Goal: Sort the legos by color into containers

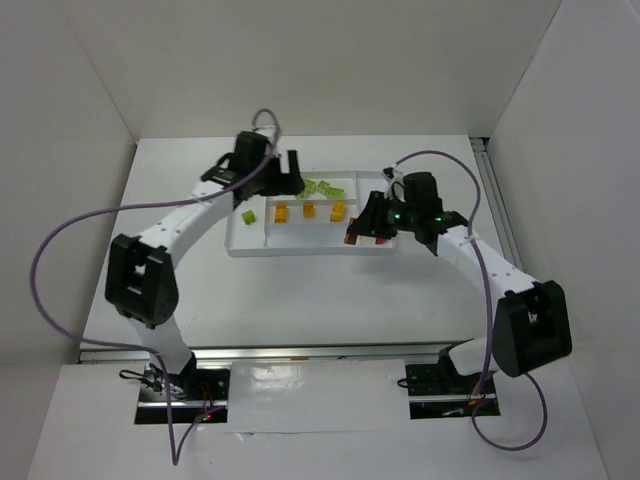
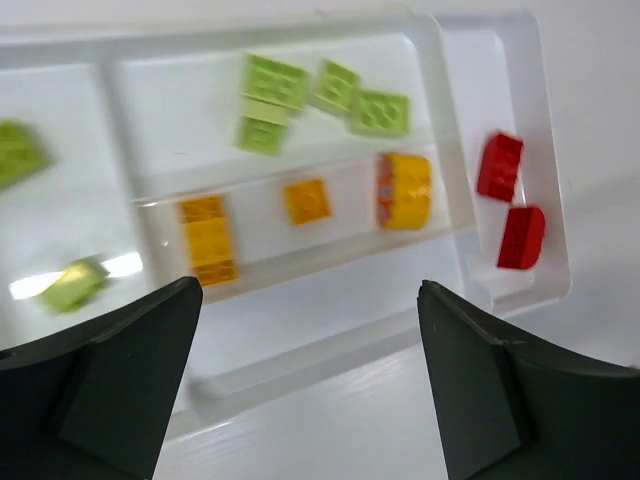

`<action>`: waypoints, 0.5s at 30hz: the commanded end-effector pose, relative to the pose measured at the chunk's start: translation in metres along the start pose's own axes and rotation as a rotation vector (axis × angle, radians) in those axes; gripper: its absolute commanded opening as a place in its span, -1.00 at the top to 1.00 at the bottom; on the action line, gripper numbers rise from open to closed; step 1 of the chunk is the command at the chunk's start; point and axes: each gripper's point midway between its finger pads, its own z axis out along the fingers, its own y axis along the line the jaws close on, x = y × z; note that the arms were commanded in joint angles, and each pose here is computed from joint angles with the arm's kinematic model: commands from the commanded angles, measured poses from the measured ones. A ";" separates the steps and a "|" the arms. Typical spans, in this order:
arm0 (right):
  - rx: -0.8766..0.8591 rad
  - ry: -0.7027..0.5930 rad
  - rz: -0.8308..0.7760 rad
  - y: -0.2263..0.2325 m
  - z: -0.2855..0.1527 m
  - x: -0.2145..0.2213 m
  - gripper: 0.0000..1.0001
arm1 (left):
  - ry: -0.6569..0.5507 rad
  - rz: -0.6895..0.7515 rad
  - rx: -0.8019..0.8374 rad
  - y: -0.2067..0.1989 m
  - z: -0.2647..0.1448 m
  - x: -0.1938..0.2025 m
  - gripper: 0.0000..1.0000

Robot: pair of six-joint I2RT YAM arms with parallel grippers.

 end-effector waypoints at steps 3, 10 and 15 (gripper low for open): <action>0.028 -0.067 -0.120 0.029 0.050 -0.018 0.86 | -0.108 -0.247 -0.016 0.064 -0.059 -0.027 -1.00; 0.077 -0.063 -0.100 0.018 0.112 -0.018 0.86 | -0.167 -0.253 -0.009 0.075 -0.094 -0.027 -1.00; 0.137 -0.049 -0.075 0.001 0.142 -0.013 0.72 | -0.130 -0.269 -0.030 0.083 -0.091 -0.014 -0.98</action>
